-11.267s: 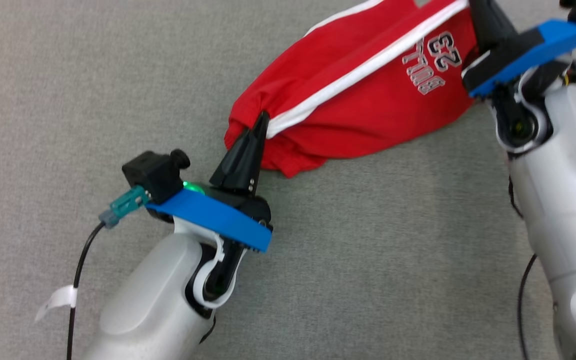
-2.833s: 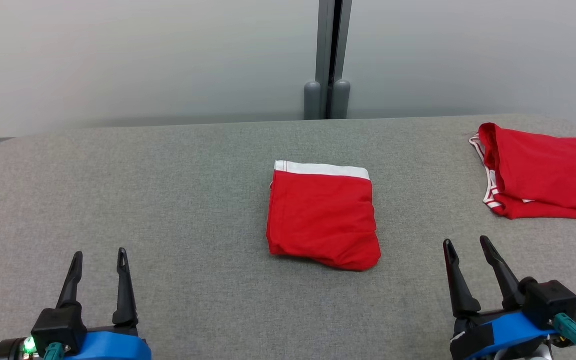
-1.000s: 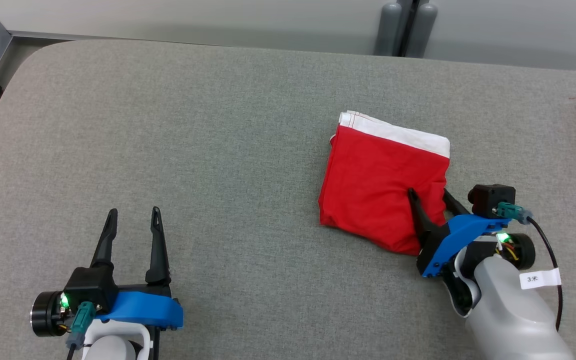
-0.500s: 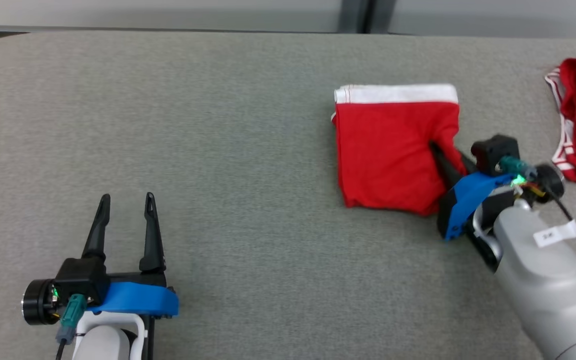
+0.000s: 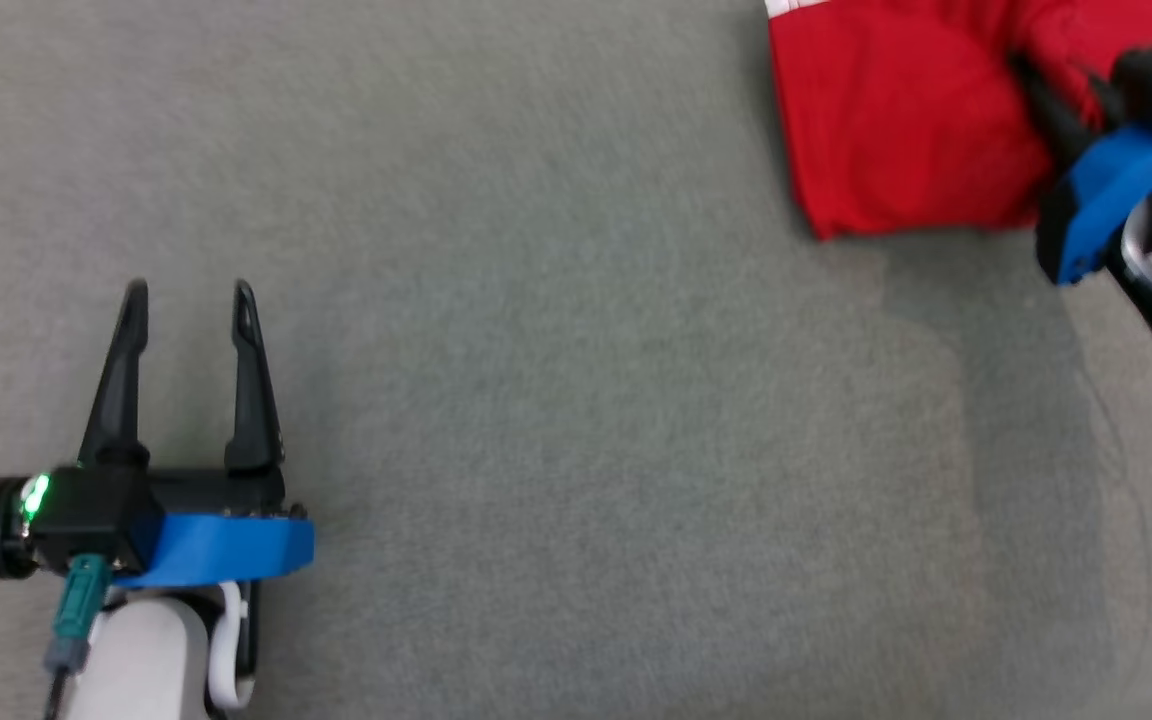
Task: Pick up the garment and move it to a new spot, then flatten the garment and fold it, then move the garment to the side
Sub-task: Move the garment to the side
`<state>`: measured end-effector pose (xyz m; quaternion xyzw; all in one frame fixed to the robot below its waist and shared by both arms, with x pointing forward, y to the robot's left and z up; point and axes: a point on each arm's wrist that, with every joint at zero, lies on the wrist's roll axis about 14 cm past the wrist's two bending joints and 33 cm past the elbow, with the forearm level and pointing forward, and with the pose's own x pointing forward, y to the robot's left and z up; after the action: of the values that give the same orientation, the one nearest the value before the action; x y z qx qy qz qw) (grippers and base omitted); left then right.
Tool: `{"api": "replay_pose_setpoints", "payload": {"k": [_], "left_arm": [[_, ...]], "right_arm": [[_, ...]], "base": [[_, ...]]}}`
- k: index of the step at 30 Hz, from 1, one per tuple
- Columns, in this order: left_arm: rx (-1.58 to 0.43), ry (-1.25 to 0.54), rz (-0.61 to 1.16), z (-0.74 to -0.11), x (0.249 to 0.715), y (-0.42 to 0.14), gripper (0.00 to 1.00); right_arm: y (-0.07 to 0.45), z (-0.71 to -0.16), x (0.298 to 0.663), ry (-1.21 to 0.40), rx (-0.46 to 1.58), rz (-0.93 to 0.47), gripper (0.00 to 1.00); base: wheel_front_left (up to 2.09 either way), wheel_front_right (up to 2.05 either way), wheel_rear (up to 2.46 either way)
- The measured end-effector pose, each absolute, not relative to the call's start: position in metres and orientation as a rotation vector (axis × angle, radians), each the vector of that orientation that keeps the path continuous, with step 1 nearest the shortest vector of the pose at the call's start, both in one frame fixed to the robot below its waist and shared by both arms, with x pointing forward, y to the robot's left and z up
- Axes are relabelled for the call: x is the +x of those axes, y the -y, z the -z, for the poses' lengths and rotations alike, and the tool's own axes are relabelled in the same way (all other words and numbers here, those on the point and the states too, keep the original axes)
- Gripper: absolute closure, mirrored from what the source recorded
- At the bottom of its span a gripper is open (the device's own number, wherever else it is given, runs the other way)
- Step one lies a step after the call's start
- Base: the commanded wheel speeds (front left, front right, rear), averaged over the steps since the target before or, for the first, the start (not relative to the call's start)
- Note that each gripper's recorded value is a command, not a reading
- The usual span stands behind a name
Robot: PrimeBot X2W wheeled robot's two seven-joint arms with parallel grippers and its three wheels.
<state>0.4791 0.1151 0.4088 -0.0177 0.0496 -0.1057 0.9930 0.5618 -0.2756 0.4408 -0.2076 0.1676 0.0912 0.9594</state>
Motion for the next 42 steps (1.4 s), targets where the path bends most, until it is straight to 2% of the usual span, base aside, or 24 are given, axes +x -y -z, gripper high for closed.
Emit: {"api": "replay_pose_setpoints", "payload": {"k": [10,23,24,25,26,33,42], "left_arm": [[-0.015,-0.057,0.342,-0.412,0.511,-0.075,0.0],[-0.003,-0.05,0.36,-0.41,0.522,-0.073,0.0],[-0.001,-0.051,0.356,-0.409,0.523,-0.075,0.0],[0.001,-0.052,0.353,-0.409,0.523,-0.076,0.0],[0.002,-0.052,0.347,-0.409,0.523,-0.077,0.0],[0.008,-0.056,0.328,-0.408,0.523,-0.084,0.0],[0.01,-0.025,0.279,-0.429,0.514,-0.099,0.0]], "right_arm": [[0.37,-0.47,0.558,-0.402,-0.495,-0.023,1.0],[0.435,-0.463,0.559,-0.537,-0.598,0.124,1.0],[0.436,-0.459,0.559,-0.545,-0.599,0.129,0.9],[0.436,-0.457,0.559,-0.544,-0.602,0.13,0.14],[0.436,-0.456,0.56,-0.542,-0.598,0.135,0.0],[0.432,-0.452,0.567,-0.514,-0.598,0.141,0.0],[0.428,-0.504,0.576,-0.369,-0.606,0.166,0.0]], "base": [[0.0,0.0,0.0],[0.0,0.0,0.0],[0.0,0.0,0.0],[0.0,0.0,0.0],[0.0,0.0,0.0],[0.0,0.0,0.0],[0.0,0.0,0.0]]}}
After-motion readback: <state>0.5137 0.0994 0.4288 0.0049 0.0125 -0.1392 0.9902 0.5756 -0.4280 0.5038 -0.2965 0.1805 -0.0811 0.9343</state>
